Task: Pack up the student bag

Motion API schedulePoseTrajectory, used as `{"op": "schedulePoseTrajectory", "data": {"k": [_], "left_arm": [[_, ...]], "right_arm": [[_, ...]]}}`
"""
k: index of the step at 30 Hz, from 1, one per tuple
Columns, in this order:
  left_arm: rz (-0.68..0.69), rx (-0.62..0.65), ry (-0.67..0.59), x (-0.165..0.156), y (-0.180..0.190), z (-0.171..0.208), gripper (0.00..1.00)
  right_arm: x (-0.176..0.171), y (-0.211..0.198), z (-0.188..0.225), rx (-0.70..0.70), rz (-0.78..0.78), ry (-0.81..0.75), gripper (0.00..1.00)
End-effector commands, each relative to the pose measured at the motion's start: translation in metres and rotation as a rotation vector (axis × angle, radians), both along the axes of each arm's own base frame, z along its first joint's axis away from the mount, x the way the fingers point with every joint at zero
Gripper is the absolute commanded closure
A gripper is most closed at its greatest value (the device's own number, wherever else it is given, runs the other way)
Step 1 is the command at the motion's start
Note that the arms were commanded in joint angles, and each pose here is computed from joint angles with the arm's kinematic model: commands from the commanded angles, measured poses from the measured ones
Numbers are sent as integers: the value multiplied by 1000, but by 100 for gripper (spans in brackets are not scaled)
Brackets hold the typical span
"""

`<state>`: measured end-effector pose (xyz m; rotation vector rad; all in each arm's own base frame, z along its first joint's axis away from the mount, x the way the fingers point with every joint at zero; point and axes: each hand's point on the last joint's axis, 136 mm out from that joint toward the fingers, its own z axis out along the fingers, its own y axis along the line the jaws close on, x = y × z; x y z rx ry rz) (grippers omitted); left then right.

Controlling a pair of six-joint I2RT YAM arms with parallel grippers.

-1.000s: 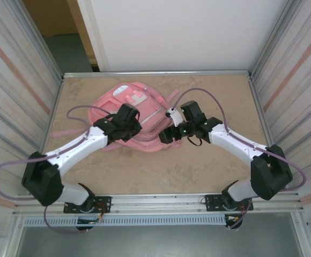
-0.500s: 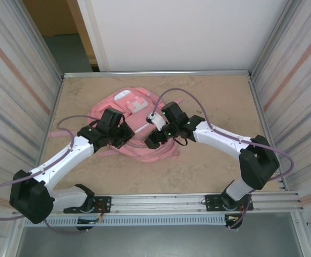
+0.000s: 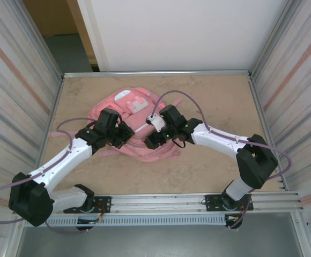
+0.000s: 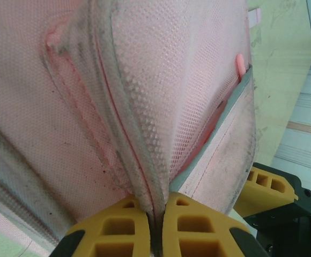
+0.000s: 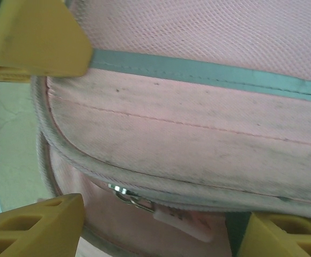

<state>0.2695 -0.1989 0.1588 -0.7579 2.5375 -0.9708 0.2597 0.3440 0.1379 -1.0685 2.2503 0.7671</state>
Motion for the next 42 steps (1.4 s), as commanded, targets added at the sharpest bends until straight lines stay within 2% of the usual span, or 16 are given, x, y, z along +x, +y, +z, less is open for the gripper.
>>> {"op": "schedulePoseTrajectory", "data": {"k": [1,7,11,14,15,20,25,30,34,36,39,41,42], "left_arm": [[-30,-96,-88,10,-14,27,100],[-27,-93,-88,13,-13,24,100],[-34,-99,-89,13,-11,24,100],[-10,-87,-96,13,-2,22,100],[-4,-88,-96,14,2,21,100],[18,-69,-80,15,24,11,100],[-82,-59,-50,17,37,4,100],[-96,-83,-14,31,61,-9,100],[-4,-123,10,59,89,-15,100],[10,-166,-40,82,90,-7,96],[28,-118,-47,108,98,-9,94],[75,-110,0,123,101,-20,88],[85,-130,10,128,99,-22,80]], "right_arm": [[-1,15,6,31,43,-22,35],[-11,23,8,13,62,-21,57],[0,17,3,-20,-31,-30,76],[13,6,1,-73,-134,-25,95],[15,2,2,-78,-153,-19,97],[30,-26,-3,-82,-277,19,100],[56,-65,-28,-73,-419,127,100],[80,-86,-38,-66,-504,174,100],[69,-69,-28,-17,-439,218,100],[57,-55,-23,-16,-394,207,100],[35,-26,-12,0,-312,206,100],[18,-3,-1,29,-256,208,100],[13,5,2,39,-239,208,100]]}}
